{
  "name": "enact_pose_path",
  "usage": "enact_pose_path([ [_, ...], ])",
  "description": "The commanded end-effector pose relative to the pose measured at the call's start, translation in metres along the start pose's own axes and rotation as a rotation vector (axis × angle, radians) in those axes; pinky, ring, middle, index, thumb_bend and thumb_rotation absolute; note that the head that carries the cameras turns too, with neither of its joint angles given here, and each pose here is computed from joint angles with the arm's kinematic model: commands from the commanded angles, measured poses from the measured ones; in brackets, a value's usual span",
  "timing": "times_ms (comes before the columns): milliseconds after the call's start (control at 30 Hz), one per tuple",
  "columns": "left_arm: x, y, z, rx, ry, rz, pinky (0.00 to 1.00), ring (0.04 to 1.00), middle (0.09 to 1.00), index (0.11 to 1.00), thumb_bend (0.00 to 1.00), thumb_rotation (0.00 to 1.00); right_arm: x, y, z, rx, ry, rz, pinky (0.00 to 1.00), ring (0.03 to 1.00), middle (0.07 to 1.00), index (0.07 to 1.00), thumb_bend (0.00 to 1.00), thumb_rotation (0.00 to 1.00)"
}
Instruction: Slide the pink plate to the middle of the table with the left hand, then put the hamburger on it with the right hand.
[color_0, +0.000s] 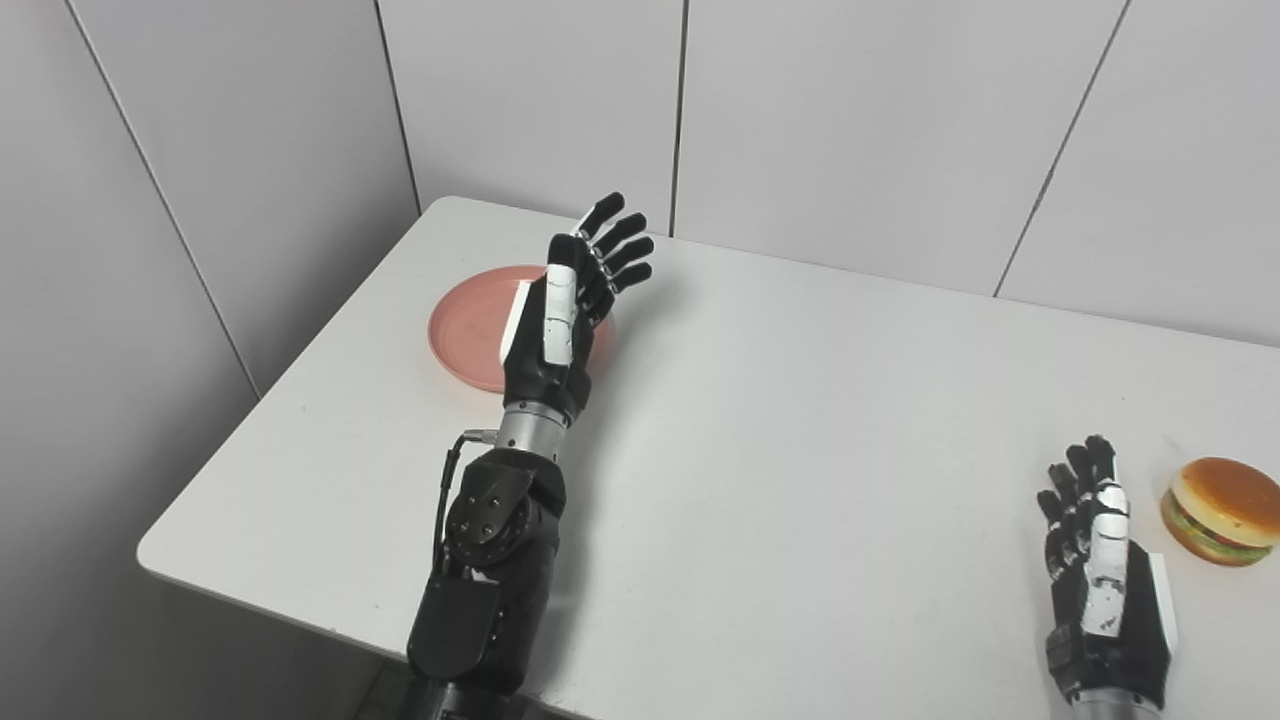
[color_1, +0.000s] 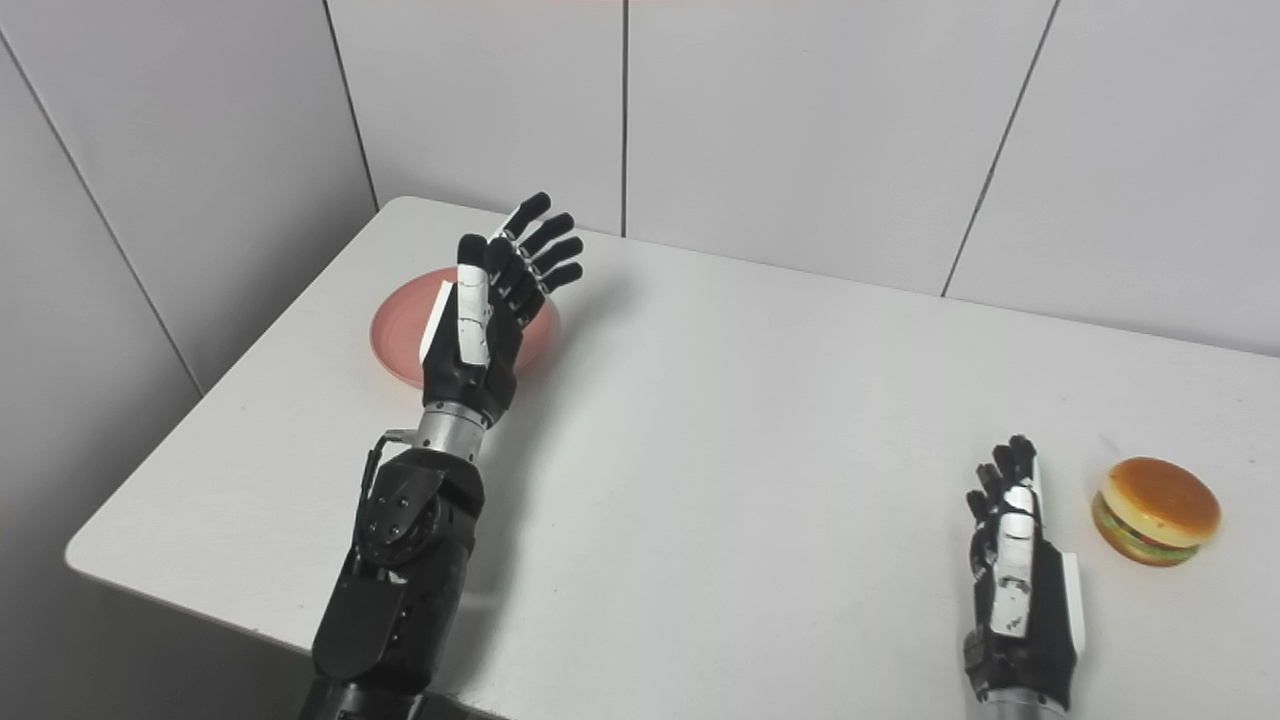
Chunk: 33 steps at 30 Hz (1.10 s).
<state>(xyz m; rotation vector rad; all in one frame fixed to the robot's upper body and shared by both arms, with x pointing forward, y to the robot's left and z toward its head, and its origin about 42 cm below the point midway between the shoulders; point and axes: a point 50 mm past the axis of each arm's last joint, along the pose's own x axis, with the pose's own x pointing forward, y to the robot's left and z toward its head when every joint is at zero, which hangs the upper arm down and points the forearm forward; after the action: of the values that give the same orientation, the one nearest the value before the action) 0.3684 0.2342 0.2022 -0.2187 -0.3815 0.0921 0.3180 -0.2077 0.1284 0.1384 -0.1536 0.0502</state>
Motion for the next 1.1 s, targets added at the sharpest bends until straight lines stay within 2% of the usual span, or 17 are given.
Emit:
enact_pose_path([
  [0,0.023,0.001,0.020,0.025,-0.083,0.008,0.77,0.800,0.816,0.818,0.94,1.00,0.000,0.002,0.006,0.004,-0.045,0.010,1.00,1.000,1.000,1.000,0.58,1.00],
  [167,0.048,0.031,0.025,0.036,-0.091,0.086,0.76,0.782,0.793,0.794,0.93,1.00,0.001,0.003,0.005,0.016,-0.042,0.015,1.00,1.000,1.000,1.000,0.59,1.00],
  [233,0.053,0.038,0.025,0.039,-0.085,0.104,0.75,0.776,0.786,0.785,0.94,1.00,0.001,0.003,0.004,0.018,-0.036,0.013,1.00,1.000,1.000,1.000,0.61,0.99],
  [467,0.073,0.077,0.027,0.093,-0.081,0.192,0.73,0.745,0.752,0.764,0.90,1.00,0.001,0.003,0.005,0.010,-0.051,0.017,1.00,1.000,1.000,1.000,0.58,1.00],
  [667,0.088,0.105,0.027,0.099,-0.048,0.272,0.71,0.744,0.742,0.754,0.89,1.00,0.001,0.002,0.004,0.011,-0.047,0.005,1.00,1.000,1.000,1.000,0.59,0.98],
  [833,0.098,0.126,0.023,0.087,-0.030,0.316,0.71,0.741,0.737,0.732,0.91,1.00,0.002,0.000,0.004,0.017,-0.050,0.015,1.00,1.000,1.000,1.000,0.59,0.98],
  [933,0.099,0.138,0.023,0.106,-0.021,0.337,0.73,0.728,0.723,0.722,0.97,1.00,0.002,0.000,0.005,0.016,-0.052,0.012,1.00,1.000,1.000,1.000,0.58,0.99],
  [1067,0.102,0.152,0.020,0.119,-0.011,0.356,0.72,0.740,0.740,0.736,0.97,1.00,0.002,-0.001,0.003,0.023,-0.040,0.011,1.00,1.000,1.000,1.000,0.59,0.99],
])
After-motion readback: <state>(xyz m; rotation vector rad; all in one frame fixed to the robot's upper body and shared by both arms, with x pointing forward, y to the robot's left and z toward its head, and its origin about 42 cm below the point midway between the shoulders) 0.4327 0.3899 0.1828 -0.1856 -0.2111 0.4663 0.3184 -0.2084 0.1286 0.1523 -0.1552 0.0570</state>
